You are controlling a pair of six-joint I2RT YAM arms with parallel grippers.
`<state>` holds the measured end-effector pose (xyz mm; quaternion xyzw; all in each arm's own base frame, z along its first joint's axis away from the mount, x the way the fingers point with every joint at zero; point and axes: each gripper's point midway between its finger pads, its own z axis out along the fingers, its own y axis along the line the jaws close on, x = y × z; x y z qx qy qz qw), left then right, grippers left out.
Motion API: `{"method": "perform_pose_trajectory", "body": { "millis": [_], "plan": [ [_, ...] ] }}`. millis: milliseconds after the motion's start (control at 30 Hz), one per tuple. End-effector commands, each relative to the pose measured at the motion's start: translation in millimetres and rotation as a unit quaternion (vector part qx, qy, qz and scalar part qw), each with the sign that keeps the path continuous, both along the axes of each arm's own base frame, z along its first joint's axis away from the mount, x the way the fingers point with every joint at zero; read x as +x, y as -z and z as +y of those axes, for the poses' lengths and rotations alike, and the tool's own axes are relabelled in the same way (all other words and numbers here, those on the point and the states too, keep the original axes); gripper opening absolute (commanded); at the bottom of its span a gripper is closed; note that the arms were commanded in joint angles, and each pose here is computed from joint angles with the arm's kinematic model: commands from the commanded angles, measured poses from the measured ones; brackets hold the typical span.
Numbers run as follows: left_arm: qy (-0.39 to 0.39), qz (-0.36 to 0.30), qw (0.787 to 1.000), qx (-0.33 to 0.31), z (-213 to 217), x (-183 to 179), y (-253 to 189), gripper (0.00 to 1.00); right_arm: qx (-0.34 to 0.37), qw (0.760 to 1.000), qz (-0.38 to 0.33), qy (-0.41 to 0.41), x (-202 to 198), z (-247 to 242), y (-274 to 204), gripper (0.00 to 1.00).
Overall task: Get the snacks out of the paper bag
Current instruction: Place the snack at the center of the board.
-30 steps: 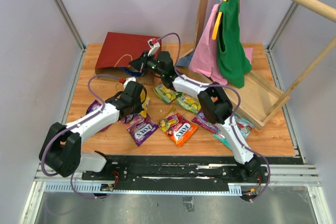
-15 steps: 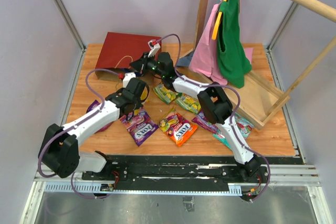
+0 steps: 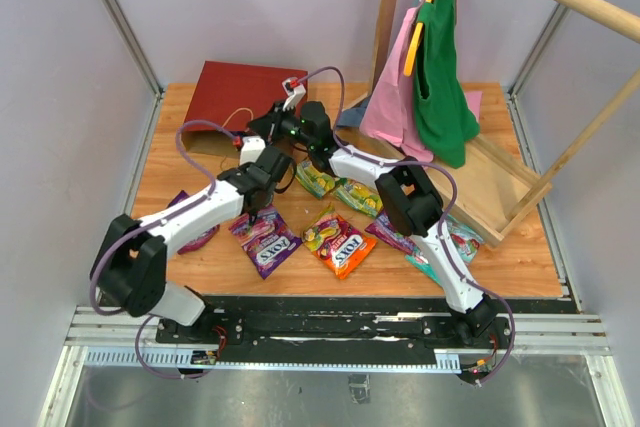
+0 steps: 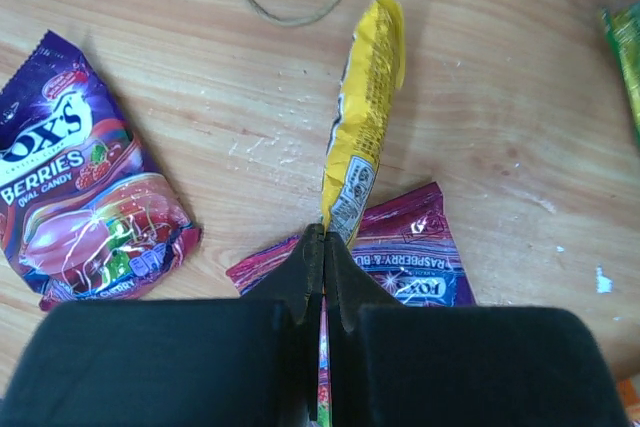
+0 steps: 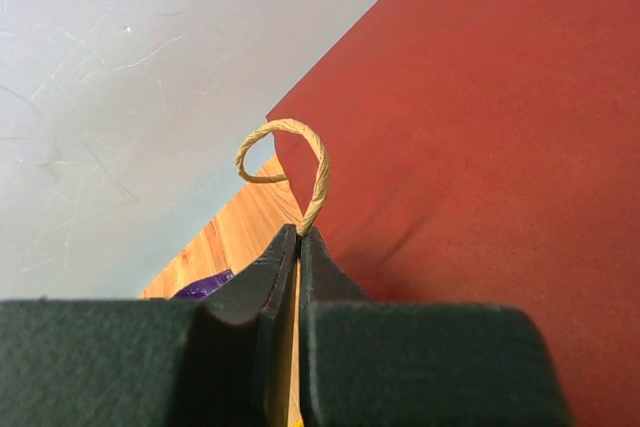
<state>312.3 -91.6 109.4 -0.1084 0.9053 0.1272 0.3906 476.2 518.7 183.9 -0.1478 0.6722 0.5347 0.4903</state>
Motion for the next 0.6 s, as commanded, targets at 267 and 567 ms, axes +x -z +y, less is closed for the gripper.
{"method": "perform_pose_trajectory", "body": {
  "millis": [267, 567],
  "plan": [
    [0.025, 0.008, 0.999, 0.030, -31.3, 20.7, 10.7, 0.01, 0.020, 1.000, -0.018, -0.004, -7.3, -1.2, -18.5, 0.01],
    [0.076, 0.002, 0.997, -0.025, -55.3, 23.2, 6.1, 0.01, 0.023, 1.000, -0.010, -0.001, -1.7, -11.6, -12.0, 0.01]
  ]
}}
